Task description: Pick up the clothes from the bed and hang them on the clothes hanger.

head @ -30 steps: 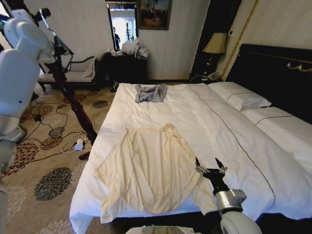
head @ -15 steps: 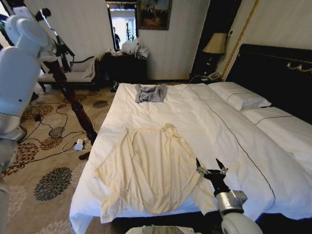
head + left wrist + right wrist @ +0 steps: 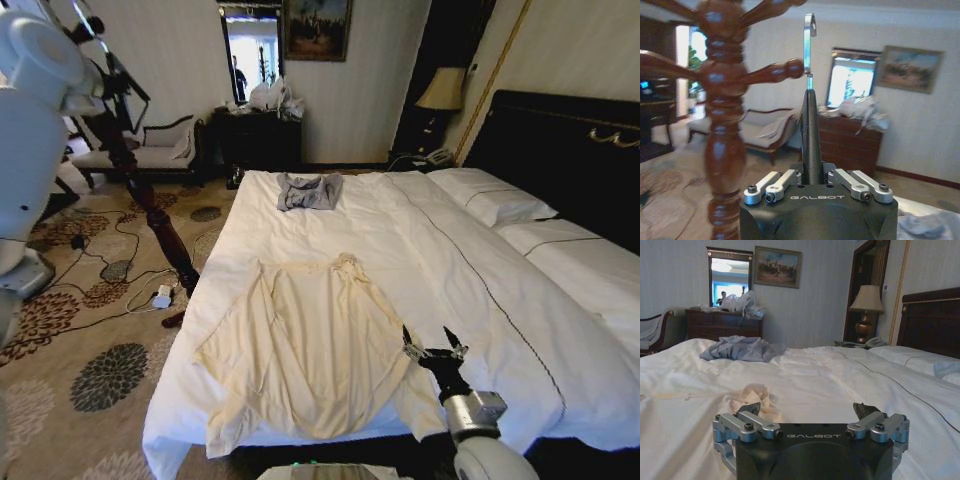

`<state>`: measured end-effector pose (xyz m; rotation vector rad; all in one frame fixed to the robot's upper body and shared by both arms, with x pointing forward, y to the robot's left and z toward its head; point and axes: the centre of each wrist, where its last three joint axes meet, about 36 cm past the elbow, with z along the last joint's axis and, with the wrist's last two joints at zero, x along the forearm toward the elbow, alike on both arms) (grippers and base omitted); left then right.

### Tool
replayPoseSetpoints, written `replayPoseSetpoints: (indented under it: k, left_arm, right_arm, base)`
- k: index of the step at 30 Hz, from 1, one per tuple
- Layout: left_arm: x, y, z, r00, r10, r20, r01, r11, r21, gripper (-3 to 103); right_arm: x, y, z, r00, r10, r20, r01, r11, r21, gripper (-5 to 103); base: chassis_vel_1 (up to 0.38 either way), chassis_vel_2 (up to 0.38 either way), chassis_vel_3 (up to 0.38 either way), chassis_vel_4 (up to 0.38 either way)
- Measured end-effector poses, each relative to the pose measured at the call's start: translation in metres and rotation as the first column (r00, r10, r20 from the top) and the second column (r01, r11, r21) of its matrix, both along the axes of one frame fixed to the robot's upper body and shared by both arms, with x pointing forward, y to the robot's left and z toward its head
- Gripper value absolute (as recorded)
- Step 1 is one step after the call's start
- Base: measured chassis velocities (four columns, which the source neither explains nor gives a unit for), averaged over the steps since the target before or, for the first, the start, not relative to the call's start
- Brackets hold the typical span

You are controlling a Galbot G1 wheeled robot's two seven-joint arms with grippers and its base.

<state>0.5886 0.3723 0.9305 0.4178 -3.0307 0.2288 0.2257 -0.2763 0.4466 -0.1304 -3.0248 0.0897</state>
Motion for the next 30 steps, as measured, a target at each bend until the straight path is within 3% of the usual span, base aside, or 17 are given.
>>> replayPoseSetpoints:
  k: [2,6,9,13,15,17,18,19,20,21,24,25,27,28,29,30]
  left_arm:
    - [-0.013,-0.010,-0.008,0.997,-0.077,0.013,0.077,0.997,0.020,17]
    - [-0.024,-0.017,-0.023,0.989,-0.146,0.012,0.145,0.989,0.039,17]
    - [-0.027,-0.022,-0.043,0.979,-0.203,0.029,0.199,0.976,0.085,17]
    - [-0.036,-0.026,-0.074,0.945,-0.324,0.050,0.315,0.940,0.129,17]
    - [-0.037,-0.026,-0.077,0.940,-0.338,0.052,0.329,0.935,0.129,17]
    - [-0.046,-0.023,-0.106,0.897,-0.433,0.094,0.420,0.899,0.125,17]
    - [-0.051,-0.020,-0.129,0.860,-0.491,0.141,0.474,0.870,0.136,17]
    - [-0.051,-0.020,-0.129,0.860,-0.491,0.141,0.474,0.870,0.136,17]
    - [-0.055,-0.017,-0.150,0.816,-0.553,0.170,0.533,0.833,0.147,17]
    - [-0.057,-0.017,-0.159,0.792,-0.585,0.177,0.565,0.811,0.151,17]
    - [-0.072,-0.008,-0.202,0.659,-0.728,0.190,0.706,0.686,0.178,17]
    - [-0.072,-0.008,-0.202,0.659,-0.728,0.190,0.706,0.686,0.178,17]
    - [-0.074,-0.001,-0.219,0.609,-0.772,0.182,0.748,0.636,0.191,17]
    - [-0.073,0.006,-0.236,0.564,-0.808,0.174,0.785,0.589,0.190,17]
    - [-0.072,0.009,-0.246,0.543,-0.822,0.170,0.803,0.568,0.183,17]
    - [-0.072,0.009,-0.246,0.543,-0.822,0.170,0.803,0.568,0.183,17]
  right_arm:
    - [0.000,-0.003,0.001,1.000,-0.004,0.000,0.004,1.000,-0.004,100]
    - [0.000,-0.005,0.003,1.000,-0.008,0.004,0.008,1.000,-0.002,100]
    - [0.000,-0.005,0.005,1.000,-0.010,0.008,0.010,1.000,0.003,100]
    - [-0.001,-0.005,0.005,1.000,-0.017,0.008,0.017,1.000,0.003,100]
    - [-0.001,-0.006,0.005,1.000,-0.018,0.008,0.018,1.000,0.002,100]
    - [-0.001,-0.008,0.005,1.000,-0.028,0.007,0.028,1.000,0.002,100]
    - [0.000,-0.009,0.004,0.999,-0.032,0.007,0.032,0.999,0.004,100]
    - [0.000,-0.009,0.004,0.999,-0.032,0.007,0.032,0.999,0.004,100]
    - [0.000,-0.009,0.004,0.999,-0.034,0.007,0.034,0.999,0.007,100]
    - [0.001,-0.010,0.004,0.999,-0.036,0.007,0.035,0.999,0.008,100]
    - [0.003,-0.013,0.004,0.999,-0.039,0.006,0.039,0.999,0.012,100]
    - [0.003,-0.013,0.004,0.999,-0.039,0.006,0.039,0.999,0.012,100]
    - [0.005,-0.015,0.004,0.999,-0.041,0.005,0.041,0.999,0.013,100]
    - [0.007,-0.017,0.004,0.999,-0.042,0.006,0.042,0.999,0.017,100]
    - [0.008,-0.017,0.004,0.999,-0.042,0.005,0.042,0.999,0.020,100]
    - [0.008,-0.017,0.004,0.999,-0.042,0.005,0.042,0.999,0.020,100]
  base:
    - [0.000,0.000,0.000,0.000]
    - [0.000,0.000,0.000,0.000]
    - [0.000,0.000,0.000,0.000]
    - [0.000,0.000,0.000,0.000]
    - [0.000,0.000,0.000,0.000]
    - [0.000,0.000,0.000,0.000]
    - [0.000,0.000,0.000,0.000]
    - [0.000,0.000,0.000,0.000]
    - [0.000,0.000,0.000,0.000]
    - [0.000,0.000,0.000,0.000]
    - [0.000,0.000,0.000,0.000]
    - [0.000,0.000,0.000,0.000]
    - [0.000,0.000,0.000,0.000]
    - [0.000,0.000,0.000,0.000]
    - [0.000,0.000,0.000,0.000]
    - [0.000,0.000,0.000,0.000]
